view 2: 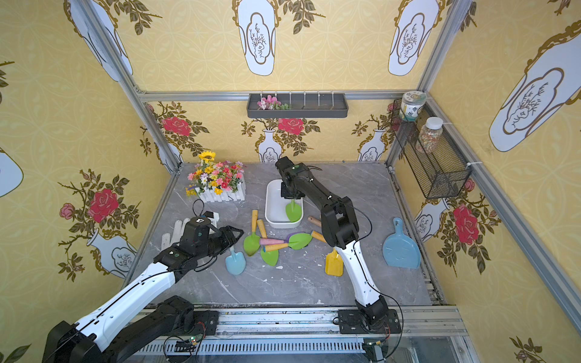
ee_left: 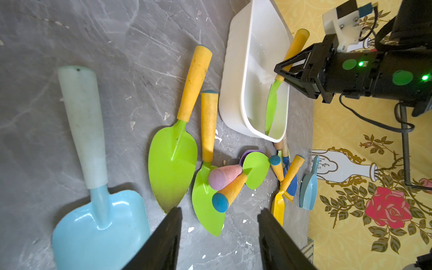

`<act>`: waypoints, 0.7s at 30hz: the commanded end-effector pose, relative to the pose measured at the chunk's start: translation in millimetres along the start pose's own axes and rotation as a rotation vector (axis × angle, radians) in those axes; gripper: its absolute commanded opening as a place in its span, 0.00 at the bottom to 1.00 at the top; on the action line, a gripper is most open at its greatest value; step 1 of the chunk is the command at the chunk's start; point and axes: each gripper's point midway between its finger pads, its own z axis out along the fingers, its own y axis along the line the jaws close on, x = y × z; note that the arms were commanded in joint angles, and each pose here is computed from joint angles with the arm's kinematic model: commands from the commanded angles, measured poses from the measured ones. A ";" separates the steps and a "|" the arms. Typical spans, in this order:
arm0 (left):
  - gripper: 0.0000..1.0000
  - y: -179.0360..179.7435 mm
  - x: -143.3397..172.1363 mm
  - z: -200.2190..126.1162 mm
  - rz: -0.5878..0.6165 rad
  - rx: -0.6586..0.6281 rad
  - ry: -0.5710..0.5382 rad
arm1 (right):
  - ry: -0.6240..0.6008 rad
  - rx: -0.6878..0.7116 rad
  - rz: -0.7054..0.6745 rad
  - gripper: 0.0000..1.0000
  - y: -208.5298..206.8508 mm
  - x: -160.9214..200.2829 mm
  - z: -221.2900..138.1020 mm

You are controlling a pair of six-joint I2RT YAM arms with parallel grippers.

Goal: Put the shovel into the storage box
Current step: Place the shovel in the storage box.

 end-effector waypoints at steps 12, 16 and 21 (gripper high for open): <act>0.57 6.0 1.5 3.2 0.001 -0.019 0.002 | 0.057 0.090 -0.003 0.28 -21.8 25.0 18.2; 0.57 7.4 -0.1 1.9 0.003 -0.025 -0.011 | 0.054 0.094 0.001 0.38 -22.8 24.4 15.4; 0.57 8.1 -3.0 -0.7 0.006 -0.038 -0.025 | 0.036 0.088 0.003 0.39 -23.2 22.3 1.9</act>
